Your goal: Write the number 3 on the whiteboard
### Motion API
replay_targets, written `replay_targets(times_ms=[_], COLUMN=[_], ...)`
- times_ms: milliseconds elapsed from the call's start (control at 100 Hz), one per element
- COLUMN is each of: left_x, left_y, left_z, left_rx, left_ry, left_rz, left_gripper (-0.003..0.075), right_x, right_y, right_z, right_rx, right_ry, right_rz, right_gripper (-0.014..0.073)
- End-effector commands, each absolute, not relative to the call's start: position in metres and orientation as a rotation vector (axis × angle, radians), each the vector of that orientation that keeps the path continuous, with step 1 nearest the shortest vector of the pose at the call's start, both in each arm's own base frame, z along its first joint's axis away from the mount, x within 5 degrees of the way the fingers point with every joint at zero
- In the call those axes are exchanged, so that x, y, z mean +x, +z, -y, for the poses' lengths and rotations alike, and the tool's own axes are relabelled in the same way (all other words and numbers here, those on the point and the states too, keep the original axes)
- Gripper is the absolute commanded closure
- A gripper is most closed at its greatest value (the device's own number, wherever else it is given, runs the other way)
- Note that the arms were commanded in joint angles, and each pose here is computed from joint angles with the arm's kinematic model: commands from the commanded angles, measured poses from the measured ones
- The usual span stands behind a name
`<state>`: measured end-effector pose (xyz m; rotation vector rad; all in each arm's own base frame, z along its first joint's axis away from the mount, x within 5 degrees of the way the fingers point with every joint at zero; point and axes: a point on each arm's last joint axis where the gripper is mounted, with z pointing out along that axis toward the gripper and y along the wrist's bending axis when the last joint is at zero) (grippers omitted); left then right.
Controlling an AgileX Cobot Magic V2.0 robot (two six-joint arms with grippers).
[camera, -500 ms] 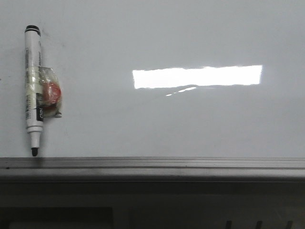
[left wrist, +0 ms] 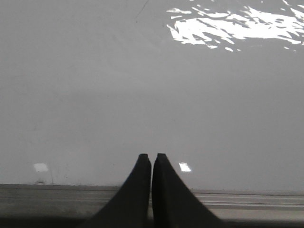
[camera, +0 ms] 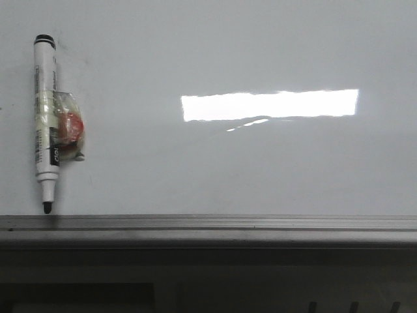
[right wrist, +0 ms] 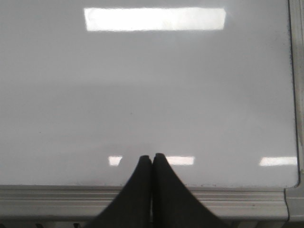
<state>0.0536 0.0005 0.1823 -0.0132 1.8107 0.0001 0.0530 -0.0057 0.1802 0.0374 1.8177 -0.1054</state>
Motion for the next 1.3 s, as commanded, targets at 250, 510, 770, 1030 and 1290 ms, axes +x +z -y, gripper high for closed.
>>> replay_targets(times_ms=[250, 510, 770, 1030, 1290], left_x=[0.054, 0.054, 0.055, 0.055, 0.059], left_y=[0.179, 0.179, 0.182, 0.187, 0.195], left_z=[0.0, 0.0, -0.001, -0.001, -0.001], left_rx=[-0.021, -0.021, -0.007, -0.002, -0.006], left_ry=[-0.007, -0.007, 0.011, 0.016, 0.01], left_rz=[-1.749, -1.747, -1.71, -1.654, -1.654], left_gripper=[0.0741, 0.0741, 0.0741, 0.0741, 0.0741], right_x=[0.053, 0.055, 0.056, 0.056, 0.068], right_y=[0.174, 0.183, 0.2, 0.19, 0.193], right_z=[0.006, 0.007, 0.005, 0.005, 0.004], right_rx=[0.034, -0.02, -0.015, 0.045, 0.12], right_ry=[-0.11, -0.175, -0.145, -0.082, -0.001], right_rz=[-1.815, -1.717, -1.533, -1.636, -1.793], right_gripper=[0.0659, 0.0659, 0.0659, 0.0659, 0.0659])
